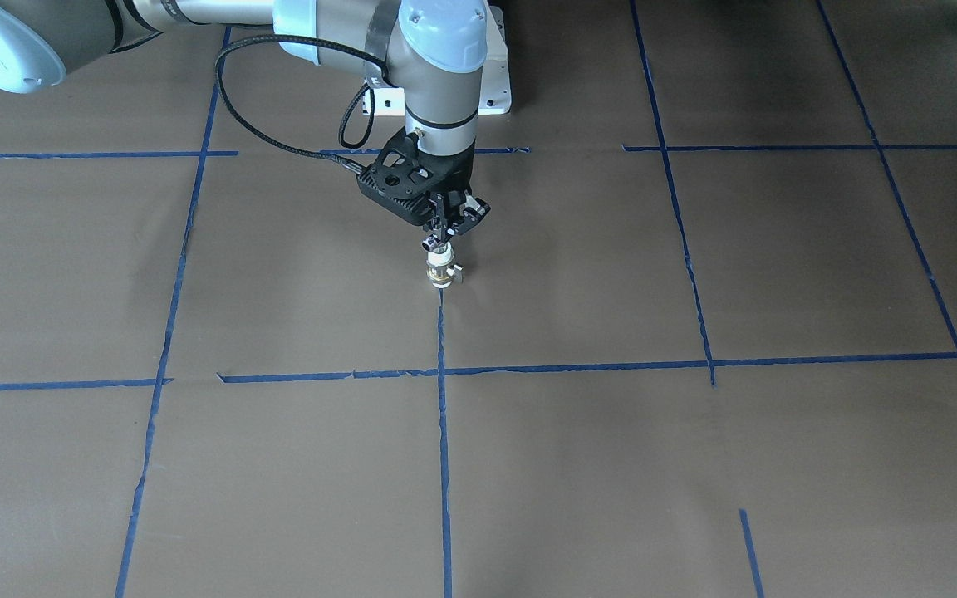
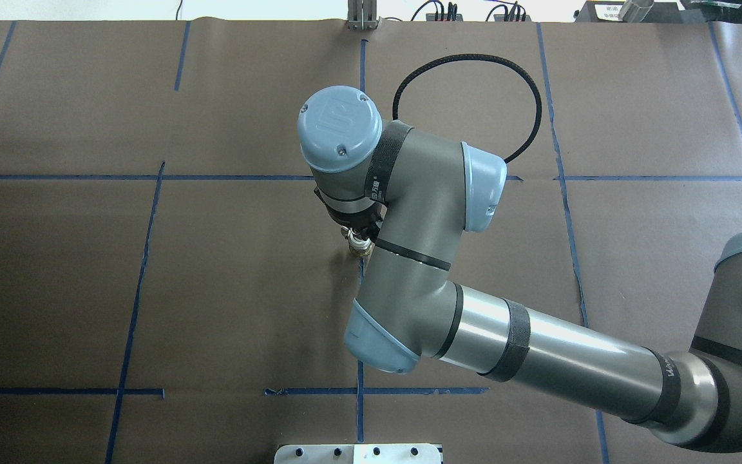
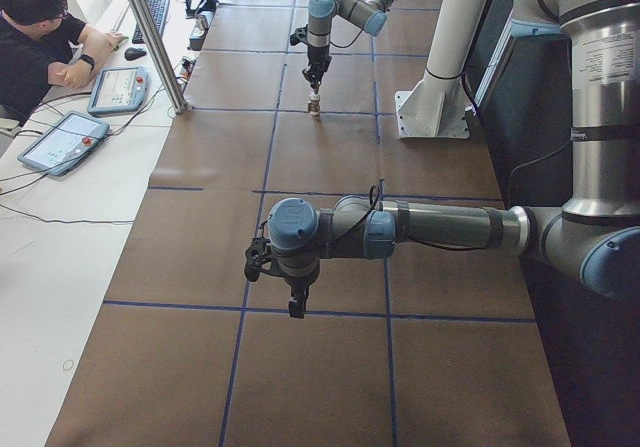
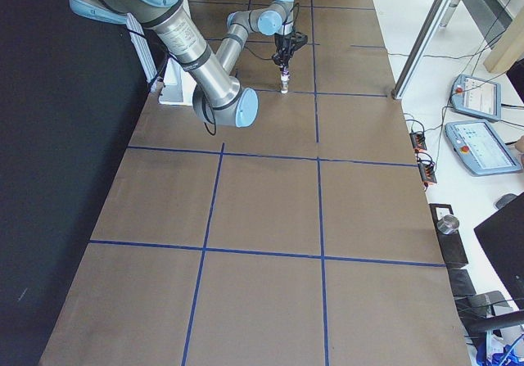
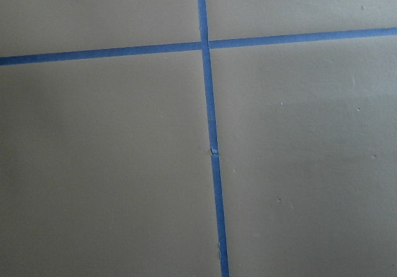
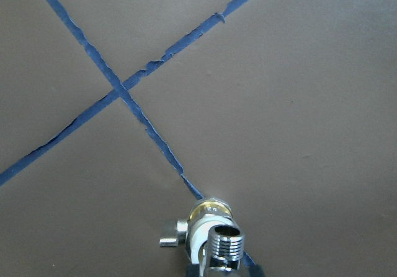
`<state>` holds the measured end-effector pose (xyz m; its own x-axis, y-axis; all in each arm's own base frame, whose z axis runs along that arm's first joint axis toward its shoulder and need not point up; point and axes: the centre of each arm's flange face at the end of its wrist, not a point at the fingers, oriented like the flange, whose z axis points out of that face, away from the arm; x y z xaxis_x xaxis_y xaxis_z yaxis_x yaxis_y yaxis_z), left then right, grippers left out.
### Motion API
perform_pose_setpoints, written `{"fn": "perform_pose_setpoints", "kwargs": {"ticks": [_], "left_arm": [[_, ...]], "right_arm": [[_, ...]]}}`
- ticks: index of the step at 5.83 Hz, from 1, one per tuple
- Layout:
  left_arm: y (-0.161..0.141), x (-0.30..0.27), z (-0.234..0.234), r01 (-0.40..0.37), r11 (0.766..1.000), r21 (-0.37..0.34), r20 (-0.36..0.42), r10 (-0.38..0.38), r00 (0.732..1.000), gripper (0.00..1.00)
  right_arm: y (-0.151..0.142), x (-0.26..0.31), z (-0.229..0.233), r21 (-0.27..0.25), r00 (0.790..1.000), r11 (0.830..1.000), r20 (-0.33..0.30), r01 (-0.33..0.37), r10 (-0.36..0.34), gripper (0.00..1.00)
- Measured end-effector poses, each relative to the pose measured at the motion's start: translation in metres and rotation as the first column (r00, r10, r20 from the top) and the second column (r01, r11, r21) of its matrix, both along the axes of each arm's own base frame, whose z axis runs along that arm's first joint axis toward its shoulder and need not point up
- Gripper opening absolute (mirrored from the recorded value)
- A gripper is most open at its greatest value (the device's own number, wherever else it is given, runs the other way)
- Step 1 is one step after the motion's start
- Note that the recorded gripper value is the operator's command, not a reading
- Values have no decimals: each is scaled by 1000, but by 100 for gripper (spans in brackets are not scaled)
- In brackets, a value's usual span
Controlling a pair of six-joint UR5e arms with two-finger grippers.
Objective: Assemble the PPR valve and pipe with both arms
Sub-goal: 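Lower the chrome piece onto the white fitting and press it in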
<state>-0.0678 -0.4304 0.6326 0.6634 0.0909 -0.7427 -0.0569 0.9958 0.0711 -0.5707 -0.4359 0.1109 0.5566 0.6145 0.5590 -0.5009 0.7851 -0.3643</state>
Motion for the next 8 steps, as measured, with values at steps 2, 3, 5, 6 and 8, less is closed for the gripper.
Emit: {"fn": "perform_pose_setpoints", "kwargs": {"ticks": [2, 3, 5, 6, 8], "left_arm": [[0, 0, 0, 0, 1000, 1, 0, 0, 1000, 100], [0, 0, 0, 0, 1000, 1, 0, 0, 1000, 100], [0, 0, 0, 0, 1000, 0, 0, 0, 1000, 100], [0, 0, 0, 0, 1000, 0, 0, 0, 1000, 100], [-2, 0, -2, 0, 1000, 4, 0, 0, 1000, 100]], "right_arm": [[3, -4, 3, 0, 1000, 1000, -4, 9, -9, 12], [3, -5, 6, 2, 1000, 1000, -8, 13, -13, 21], [1, -7, 9, 23, 1000, 1000, -22, 17, -16, 99], [0, -7, 11, 32, 999, 999, -27, 23, -23, 99], [-1, -8, 14, 36, 999, 999, -33, 28, -27, 99]]}}
